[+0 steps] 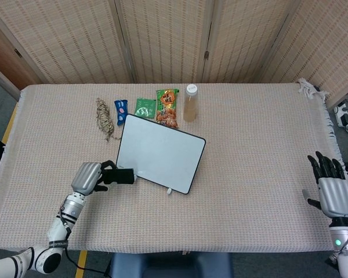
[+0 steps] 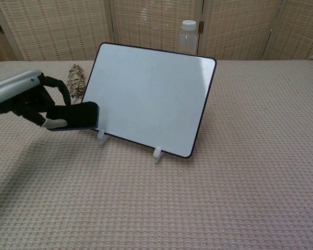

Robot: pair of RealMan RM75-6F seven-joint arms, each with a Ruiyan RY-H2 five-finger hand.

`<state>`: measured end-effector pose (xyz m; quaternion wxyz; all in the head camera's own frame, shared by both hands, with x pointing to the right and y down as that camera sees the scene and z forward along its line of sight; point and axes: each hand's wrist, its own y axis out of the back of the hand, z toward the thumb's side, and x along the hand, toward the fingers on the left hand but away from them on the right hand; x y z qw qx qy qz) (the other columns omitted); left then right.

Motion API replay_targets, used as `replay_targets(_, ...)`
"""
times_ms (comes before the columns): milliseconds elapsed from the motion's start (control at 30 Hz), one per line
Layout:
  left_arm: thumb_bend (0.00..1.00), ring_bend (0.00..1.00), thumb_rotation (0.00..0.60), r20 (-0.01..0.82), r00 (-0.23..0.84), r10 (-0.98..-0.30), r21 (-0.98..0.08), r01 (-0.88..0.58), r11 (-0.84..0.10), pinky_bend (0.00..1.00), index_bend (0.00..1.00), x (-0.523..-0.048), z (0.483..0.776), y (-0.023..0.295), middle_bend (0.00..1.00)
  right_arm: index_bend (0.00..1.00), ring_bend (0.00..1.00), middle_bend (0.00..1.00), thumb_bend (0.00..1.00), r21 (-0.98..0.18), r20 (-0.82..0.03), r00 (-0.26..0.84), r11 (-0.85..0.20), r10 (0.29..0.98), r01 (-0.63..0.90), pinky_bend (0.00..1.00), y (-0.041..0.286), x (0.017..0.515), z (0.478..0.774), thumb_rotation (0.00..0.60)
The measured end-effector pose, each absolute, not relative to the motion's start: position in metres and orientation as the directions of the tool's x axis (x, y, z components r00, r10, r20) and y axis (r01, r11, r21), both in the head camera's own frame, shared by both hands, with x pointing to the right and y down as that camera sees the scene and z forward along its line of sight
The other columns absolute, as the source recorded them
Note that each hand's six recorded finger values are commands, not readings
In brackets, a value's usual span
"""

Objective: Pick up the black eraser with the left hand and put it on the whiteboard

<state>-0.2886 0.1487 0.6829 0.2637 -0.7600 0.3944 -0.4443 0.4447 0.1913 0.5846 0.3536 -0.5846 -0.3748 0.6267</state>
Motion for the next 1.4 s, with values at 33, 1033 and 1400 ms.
replay_targets(33,0.45,1.0,0.6,0.442,0.286,-0.85,-0.766,-0.371,-0.524,1.0,0.63,-0.289,0.682,0.145,1.0,0.0,0.0,0.0,0.34,-0.883,-0.469,-0.069,-0.47,0.881,-0.004,0.0,0.191,0.445,0.585,0.6)
replay_targets(1033,0.44,1.0,0.6,0.225,0.417,-0.88,-0.866,-0.329,-0.377,1.0,0.62,-0.184,0.705,0.104,1.0,0.0,0.0,0.0,0.34,-0.888,-0.459,-0.101,-0.459,0.883,0.02,0.0,0.188,0.453,0.58,0.6)
replay_targets(1400,0.26,0.99,0.6,0.217,0.456,-0.863,-0.865,-0.32,-0.387,1.0,0.51,-0.165,0.712,0.106,1.0,0.0,0.0,0.0,0.34,-0.894,-0.448,-0.111,-0.447,0.887,0.033,0.0,0.188,0.457,0.576,0.6)
